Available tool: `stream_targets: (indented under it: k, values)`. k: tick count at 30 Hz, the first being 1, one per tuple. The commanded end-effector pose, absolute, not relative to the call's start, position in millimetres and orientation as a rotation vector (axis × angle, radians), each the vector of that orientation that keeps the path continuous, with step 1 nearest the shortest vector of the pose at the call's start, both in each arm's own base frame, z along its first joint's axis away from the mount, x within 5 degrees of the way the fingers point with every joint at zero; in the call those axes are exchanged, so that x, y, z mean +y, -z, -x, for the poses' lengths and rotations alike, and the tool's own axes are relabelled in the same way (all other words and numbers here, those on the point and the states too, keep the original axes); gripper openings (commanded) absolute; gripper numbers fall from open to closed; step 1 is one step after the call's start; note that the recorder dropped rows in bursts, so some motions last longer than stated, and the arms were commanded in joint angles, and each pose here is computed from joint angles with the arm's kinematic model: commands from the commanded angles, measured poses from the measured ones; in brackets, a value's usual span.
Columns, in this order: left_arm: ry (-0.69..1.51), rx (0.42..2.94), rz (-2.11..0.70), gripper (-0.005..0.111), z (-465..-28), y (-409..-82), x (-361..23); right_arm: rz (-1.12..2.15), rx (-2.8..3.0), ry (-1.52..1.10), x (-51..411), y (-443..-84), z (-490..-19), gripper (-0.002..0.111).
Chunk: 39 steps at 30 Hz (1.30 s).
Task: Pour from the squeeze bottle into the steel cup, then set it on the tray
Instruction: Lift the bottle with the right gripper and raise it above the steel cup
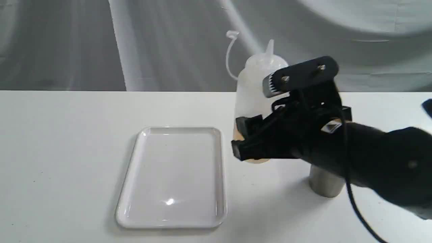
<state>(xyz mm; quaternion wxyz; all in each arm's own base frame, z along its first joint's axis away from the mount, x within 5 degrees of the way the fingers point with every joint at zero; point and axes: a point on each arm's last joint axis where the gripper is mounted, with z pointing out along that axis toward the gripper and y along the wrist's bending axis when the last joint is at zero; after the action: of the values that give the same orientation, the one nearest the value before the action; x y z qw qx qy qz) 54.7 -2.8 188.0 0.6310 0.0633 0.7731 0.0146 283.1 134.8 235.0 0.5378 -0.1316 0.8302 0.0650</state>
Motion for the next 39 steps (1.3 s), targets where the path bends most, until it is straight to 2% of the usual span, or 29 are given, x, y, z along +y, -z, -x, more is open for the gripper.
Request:
stream_targets:
  k: [1, 13, 16, 20, 29, 39]
  values:
    - [-0.032, 1.762, -0.147, 0.008, -55, -187, -3, 0.241, 1.93, -0.175, 116, -260, -280, 0.038]
    - [-0.032, 1.762, -0.147, 0.008, -55, -187, -3, 0.177, 1.958, -0.095, 39, -308, -260, 0.038]
    - [-0.032, 1.762, -0.147, 0.008, -55, -187, -3, 0.121, 2.079, 0.042, 13, -315, -258, 0.038]
    - [-0.032, 1.762, -0.147, 0.008, -55, -187, -3, 0.103, 2.173, 0.369, -13, -324, -254, 0.038]
    - [-0.032, 1.762, -0.147, 0.008, -55, -187, -3, 0.138, 2.111, 0.603, -25, -336, -246, 0.038]
    - [-0.032, 1.762, -0.147, 0.008, -55, -187, -3, 0.195, 2.063, 0.805, -34, -334, -244, 0.038]
